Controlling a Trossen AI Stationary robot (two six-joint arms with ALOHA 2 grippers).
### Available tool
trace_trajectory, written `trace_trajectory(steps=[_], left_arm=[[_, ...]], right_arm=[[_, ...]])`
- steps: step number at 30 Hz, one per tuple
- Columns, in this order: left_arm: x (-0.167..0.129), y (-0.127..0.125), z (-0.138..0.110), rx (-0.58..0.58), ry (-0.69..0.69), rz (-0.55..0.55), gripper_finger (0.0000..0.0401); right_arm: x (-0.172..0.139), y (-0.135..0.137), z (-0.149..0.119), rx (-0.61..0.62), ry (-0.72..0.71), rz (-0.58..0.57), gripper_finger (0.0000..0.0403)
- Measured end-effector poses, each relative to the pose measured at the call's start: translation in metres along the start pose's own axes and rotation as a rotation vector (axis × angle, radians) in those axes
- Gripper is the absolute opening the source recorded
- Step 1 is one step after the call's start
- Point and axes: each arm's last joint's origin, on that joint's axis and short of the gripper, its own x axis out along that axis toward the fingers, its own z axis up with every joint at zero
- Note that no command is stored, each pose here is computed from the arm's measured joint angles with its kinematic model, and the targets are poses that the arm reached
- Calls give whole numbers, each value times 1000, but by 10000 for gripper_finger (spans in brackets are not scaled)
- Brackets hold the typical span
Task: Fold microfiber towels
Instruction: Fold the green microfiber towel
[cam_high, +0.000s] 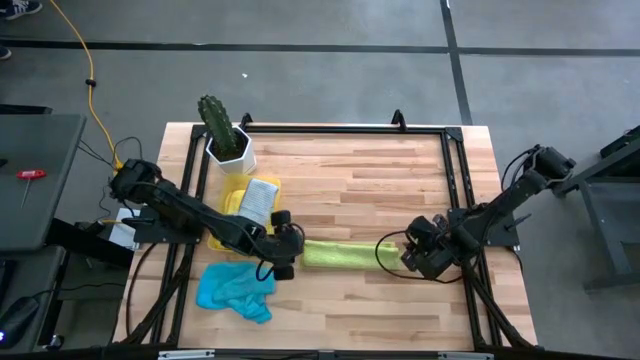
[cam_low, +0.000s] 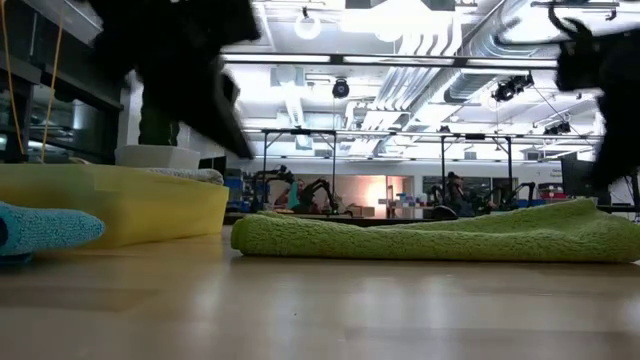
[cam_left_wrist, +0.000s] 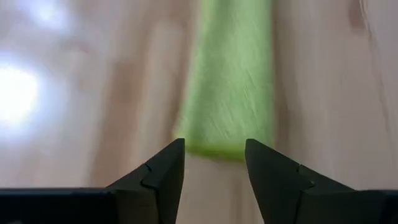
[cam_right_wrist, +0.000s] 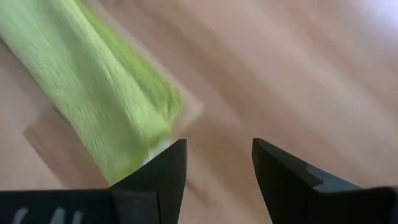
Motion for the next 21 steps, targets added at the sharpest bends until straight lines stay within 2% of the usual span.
trace_trajectory(steps=[4, 11, 16, 21], left_arm=[[17, -3, -18, -13, 10, -119, 155], [18, 4, -30, -142, -53, -129, 145], [20, 6, -46, -58, 16, -85, 121], [28, 5, -51, 12, 51, -63, 59]], right_arm=[[9, -5, -18, 116, 101, 35, 174], [7, -3, -25, 279, 90, 126, 174], [6, 0, -25, 341, 98, 151, 174], [8, 1, -22, 395, 119, 150, 174]])
